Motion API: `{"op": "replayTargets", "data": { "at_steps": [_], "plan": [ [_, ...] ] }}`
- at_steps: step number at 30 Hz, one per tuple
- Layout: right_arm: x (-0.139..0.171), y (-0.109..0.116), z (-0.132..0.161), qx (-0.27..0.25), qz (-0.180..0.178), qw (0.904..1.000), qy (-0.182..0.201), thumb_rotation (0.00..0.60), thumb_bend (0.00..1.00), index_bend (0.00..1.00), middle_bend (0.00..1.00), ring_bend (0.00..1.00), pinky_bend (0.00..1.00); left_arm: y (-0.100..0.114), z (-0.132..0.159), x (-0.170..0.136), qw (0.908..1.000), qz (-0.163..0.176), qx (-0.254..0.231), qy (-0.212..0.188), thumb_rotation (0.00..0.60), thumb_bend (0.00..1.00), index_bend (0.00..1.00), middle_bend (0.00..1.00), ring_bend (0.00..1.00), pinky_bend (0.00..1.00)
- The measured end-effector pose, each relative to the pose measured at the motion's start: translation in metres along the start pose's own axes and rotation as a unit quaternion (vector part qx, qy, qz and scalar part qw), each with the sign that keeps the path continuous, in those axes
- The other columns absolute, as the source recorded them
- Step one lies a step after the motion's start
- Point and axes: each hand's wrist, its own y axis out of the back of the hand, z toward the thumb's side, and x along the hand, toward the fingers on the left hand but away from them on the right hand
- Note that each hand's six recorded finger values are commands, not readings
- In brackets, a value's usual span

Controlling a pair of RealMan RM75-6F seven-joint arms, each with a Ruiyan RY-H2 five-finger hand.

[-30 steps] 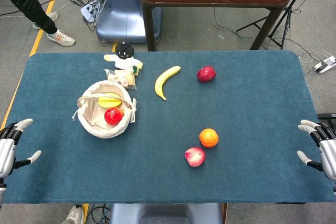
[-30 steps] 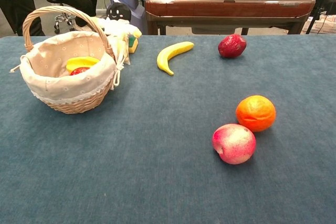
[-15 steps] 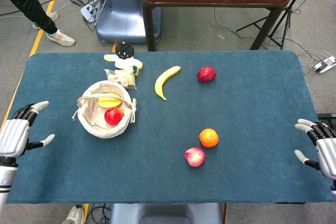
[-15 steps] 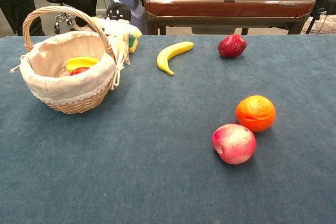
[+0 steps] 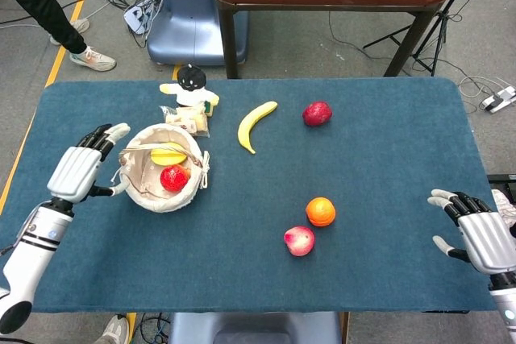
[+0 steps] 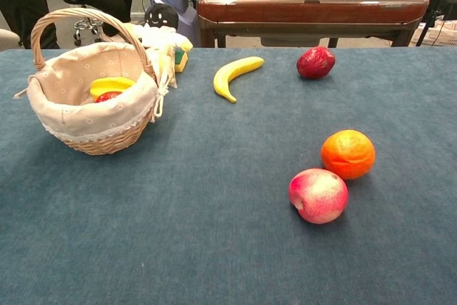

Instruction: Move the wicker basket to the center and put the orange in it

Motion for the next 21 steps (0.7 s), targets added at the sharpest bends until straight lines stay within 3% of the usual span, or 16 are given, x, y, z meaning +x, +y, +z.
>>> {"op": "replayTargets", "data": {
  "at_steps": [5,10,14,18,21],
  "plan": [
    [-0.001,-0.002,-0.003,0.000,0.003,1.0000,-0.005,0.600,0.17,0.28,0.24,0.20,0.31,-0.008,0.016,0.027,0.9997,-0.024,0.005,-0.004,0.600,0.18,0.10,0.08,0.05,0.13],
    [0.000,-0.003,-0.006,-0.003,0.004,0.9999,-0.010,0.600,0.17,0.28,0.24,0.20,0.31,-0.020,0.027,0.050,0.9992,-0.039,0.005,-0.003,0.600,0.18,0.19,0.11,0.08,0.13],
    [0.001,-0.003,-0.009,-0.005,0.004,0.9999,-0.014,0.600,0.17,0.28,0.24,0.20,0.31,-0.030,0.032,0.067,0.9990,-0.043,0.014,0.002,0.600,0.18,0.31,0.25,0.18,0.14],
    [0.002,-0.004,-0.012,-0.008,0.005,0.9998,-0.019,0.600,0.17,0.28,0.24,0.20,0.31,-0.041,0.031,0.081,0.9986,-0.046,0.022,0.013,0.600,0.18,0.47,0.46,0.36,0.26],
    [0.002,-0.004,-0.014,-0.009,0.006,0.9997,-0.022,0.600,0.17,0.28,0.24,0.20,0.31,-0.049,0.031,0.087,0.9983,-0.051,0.021,0.018,0.600,0.18,0.54,0.60,0.47,0.35]
  ]
}}
